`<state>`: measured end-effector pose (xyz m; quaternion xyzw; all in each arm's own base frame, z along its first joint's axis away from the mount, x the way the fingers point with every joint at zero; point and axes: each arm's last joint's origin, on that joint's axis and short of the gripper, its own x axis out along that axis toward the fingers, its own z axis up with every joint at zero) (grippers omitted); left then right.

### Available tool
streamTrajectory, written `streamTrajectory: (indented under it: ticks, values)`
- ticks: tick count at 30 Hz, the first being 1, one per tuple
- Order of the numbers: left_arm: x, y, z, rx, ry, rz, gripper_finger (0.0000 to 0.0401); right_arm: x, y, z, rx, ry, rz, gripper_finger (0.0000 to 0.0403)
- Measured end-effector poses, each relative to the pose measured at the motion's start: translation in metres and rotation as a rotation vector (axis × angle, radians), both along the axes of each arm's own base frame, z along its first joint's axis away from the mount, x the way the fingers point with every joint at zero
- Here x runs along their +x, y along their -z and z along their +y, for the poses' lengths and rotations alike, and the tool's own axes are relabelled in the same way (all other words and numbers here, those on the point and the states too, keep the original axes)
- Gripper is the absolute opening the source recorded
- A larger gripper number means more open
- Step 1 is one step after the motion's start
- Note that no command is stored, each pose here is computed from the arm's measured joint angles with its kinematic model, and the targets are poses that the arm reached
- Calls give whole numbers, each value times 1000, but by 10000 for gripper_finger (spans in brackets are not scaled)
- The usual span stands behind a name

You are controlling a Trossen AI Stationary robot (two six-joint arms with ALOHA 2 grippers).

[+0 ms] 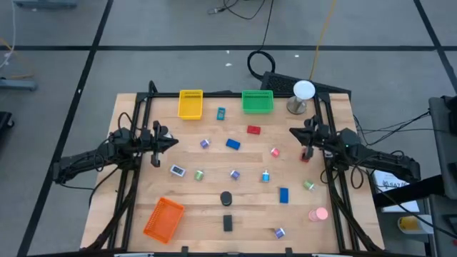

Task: Pick & Place Office items
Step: Put the white hourglass into the yellow bin

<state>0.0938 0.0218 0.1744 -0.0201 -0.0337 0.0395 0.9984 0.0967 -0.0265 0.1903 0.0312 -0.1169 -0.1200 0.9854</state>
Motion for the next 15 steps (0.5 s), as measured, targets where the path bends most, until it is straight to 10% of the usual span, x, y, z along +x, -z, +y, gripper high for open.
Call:
streamTrajectory:
  ticks: [15]
  values:
    - [0, 0, 0, 0, 0, 0, 5, 2, -6, -5, 265, 75, -146, 0]
